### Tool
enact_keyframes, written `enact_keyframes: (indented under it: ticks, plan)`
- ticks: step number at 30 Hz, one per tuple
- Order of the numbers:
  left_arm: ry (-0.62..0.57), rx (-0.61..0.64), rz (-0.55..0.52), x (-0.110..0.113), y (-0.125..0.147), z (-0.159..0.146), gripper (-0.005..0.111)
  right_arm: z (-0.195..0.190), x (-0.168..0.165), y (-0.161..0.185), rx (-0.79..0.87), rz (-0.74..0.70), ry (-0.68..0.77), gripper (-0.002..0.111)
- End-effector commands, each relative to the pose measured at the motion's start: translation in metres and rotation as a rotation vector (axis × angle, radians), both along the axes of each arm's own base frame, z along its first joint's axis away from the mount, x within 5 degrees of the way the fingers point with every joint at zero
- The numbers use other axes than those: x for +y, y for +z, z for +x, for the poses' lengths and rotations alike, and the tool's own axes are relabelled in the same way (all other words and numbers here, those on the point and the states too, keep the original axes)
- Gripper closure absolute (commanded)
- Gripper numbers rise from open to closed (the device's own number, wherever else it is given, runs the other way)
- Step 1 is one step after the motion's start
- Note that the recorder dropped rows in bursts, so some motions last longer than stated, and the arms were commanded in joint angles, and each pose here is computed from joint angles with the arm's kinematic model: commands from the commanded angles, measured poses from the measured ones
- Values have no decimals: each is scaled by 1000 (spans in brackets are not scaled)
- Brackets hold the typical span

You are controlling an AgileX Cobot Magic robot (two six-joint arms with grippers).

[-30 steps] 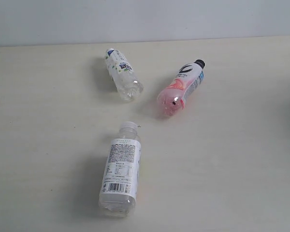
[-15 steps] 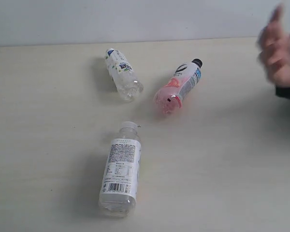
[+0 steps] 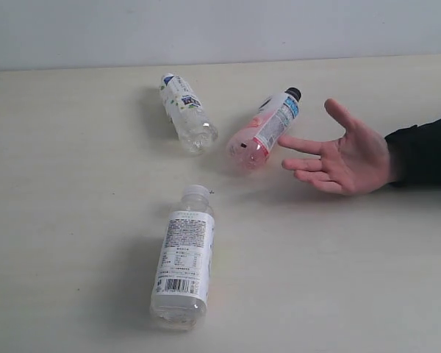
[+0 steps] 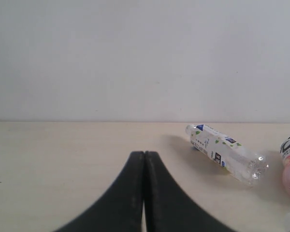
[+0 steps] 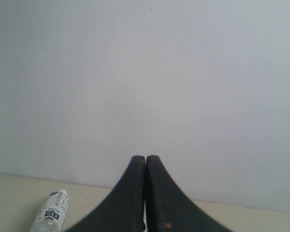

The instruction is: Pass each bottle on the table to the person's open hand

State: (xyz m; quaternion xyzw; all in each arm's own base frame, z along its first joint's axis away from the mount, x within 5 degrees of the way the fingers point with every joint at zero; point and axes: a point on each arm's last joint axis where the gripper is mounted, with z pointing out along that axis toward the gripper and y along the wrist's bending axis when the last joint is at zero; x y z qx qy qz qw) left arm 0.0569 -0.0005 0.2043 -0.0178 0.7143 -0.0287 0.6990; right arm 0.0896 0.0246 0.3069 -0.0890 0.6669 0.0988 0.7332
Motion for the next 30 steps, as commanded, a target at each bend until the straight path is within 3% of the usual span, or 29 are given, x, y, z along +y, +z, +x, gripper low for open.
enact_keyframes:
  ticks: [1, 5, 7, 9, 11, 12, 16, 21, 25, 30]
  plan:
    - [-6, -6, -2, 0, 0, 0, 107, 51, 15, 20, 102, -153, -2, 108]
    - [-6, -6, -2, 0, 0, 0, 107, 149, 52, 34, 469, -362, 142, 108]
    - [-6, -6, -2, 0, 0, 0, 107, 191, 70, 23, 685, -640, 326, 107]
    - [-6, -6, -2, 0, 0, 0, 107, 228, 88, 8, 791, -826, 468, 94]
    - [-6, -6, -2, 0, 0, 0, 107, 253, 104, -7, 785, -985, 510, 79]
    - [-6, -6, -2, 0, 0, 0, 107, 264, 115, -18, 758, -1138, 530, 69]
    - [-6, -6, -2, 0, 0, 0, 107, 294, 139, -58, 581, -1648, 537, 57]
    - [-6, -6, -2, 0, 0, 0, 107, 313, 157, -107, 453, -1976, 597, 35]
    - [-6, -6, -2, 0, 0, 0, 107, 317, 162, -126, 395, -2108, 647, 34]
    - [-6, -6, -2, 0, 0, 0, 107, 316, 170, -136, 321, -2097, 765, 34]
